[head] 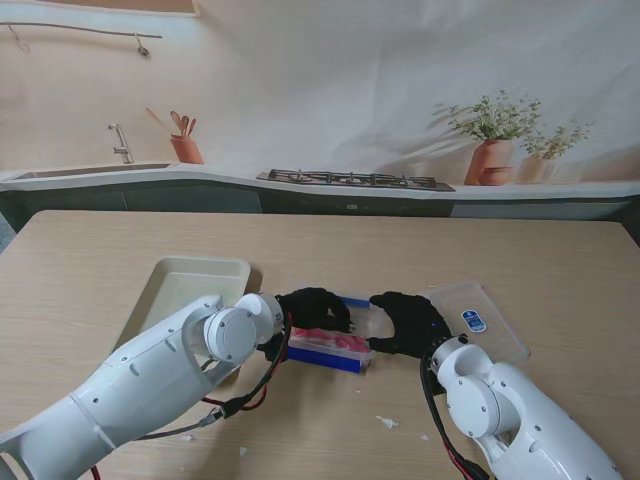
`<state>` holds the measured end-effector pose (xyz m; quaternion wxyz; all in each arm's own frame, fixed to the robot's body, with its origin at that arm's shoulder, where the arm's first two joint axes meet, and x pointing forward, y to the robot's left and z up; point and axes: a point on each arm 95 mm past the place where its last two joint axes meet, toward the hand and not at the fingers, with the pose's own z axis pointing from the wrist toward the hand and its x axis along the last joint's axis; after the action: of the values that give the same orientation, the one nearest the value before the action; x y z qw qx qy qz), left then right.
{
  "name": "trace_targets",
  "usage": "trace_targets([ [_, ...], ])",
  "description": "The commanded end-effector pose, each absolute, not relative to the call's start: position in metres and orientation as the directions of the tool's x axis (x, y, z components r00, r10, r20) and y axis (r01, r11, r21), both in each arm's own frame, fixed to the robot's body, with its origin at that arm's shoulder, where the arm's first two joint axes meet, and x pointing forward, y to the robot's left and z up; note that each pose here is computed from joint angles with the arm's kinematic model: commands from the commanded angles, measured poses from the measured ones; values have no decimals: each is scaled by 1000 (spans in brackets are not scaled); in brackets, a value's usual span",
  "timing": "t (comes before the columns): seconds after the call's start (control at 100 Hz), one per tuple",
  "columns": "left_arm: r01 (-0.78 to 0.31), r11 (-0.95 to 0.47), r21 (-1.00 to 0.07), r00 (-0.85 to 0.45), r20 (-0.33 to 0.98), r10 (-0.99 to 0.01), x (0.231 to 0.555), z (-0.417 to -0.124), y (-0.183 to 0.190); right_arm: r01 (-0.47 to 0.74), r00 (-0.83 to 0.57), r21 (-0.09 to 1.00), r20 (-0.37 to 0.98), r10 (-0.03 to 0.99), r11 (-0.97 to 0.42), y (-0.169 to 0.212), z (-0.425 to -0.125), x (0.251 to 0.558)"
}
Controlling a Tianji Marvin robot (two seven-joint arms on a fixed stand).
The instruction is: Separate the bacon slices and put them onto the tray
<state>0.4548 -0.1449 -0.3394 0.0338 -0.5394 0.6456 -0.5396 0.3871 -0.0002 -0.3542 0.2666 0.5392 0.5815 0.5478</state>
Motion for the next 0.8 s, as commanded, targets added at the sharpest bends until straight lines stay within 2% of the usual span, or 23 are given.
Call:
trace_targets([
  [0.0,-681,-153,-716,-405,542,-736,455,-342,-148,362,-277,915,289,917,-179,3,-360,383],
  [0.46,-717,-132,-684,-372,537,-757,455,-360,-153,366,-280,913,293,914,-180,4,-361,383],
  [0.79,-714,-127,-689,-380,533,-756,449,-356,-152,363,-278,914,293,915,-183,4,-361,383],
])
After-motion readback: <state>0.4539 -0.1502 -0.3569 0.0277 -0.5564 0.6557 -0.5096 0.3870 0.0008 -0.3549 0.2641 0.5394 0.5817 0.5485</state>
